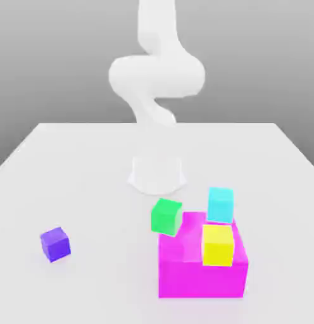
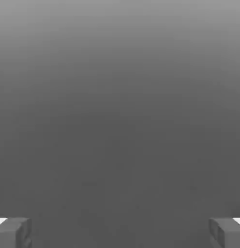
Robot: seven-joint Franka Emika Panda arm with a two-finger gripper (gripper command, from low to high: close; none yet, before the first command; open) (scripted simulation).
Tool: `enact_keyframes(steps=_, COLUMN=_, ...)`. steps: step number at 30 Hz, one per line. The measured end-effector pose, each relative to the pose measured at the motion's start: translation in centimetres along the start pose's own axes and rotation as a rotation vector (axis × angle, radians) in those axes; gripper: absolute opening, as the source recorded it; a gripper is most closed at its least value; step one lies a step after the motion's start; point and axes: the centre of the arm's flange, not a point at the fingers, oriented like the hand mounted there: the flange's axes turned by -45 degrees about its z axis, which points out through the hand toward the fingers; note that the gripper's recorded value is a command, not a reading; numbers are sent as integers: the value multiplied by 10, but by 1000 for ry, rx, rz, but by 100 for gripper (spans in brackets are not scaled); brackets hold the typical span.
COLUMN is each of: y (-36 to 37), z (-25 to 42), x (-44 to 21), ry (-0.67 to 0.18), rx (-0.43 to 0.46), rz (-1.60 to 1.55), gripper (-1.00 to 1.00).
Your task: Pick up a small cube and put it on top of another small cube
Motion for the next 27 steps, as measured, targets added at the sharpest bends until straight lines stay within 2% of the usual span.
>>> enact_keyframes(steps=5, y=64, z=119, x=-38, ry=-169, rx=-92, rz=173, gripper=0)
enact_keyframes(steps=10, y=129, z=209, x=-108, ry=-326, rx=-172, rz=351, gripper=0)
enact_keyframes(steps=15, y=185, z=272, x=-204, ry=-478, rx=-244, rz=537, gripper=0)
enact_keyframes(steps=20, y=227, z=305, x=-316, ry=-626, rx=-312, rz=741, gripper=0)
enact_keyframes(steps=22, y=229, z=318, x=-343, ry=-654, rx=-321, rz=771, gripper=0)
enact_keyframes(steps=27, y=231, z=354, x=-379, ry=-664, rx=-325, rz=778, gripper=0)
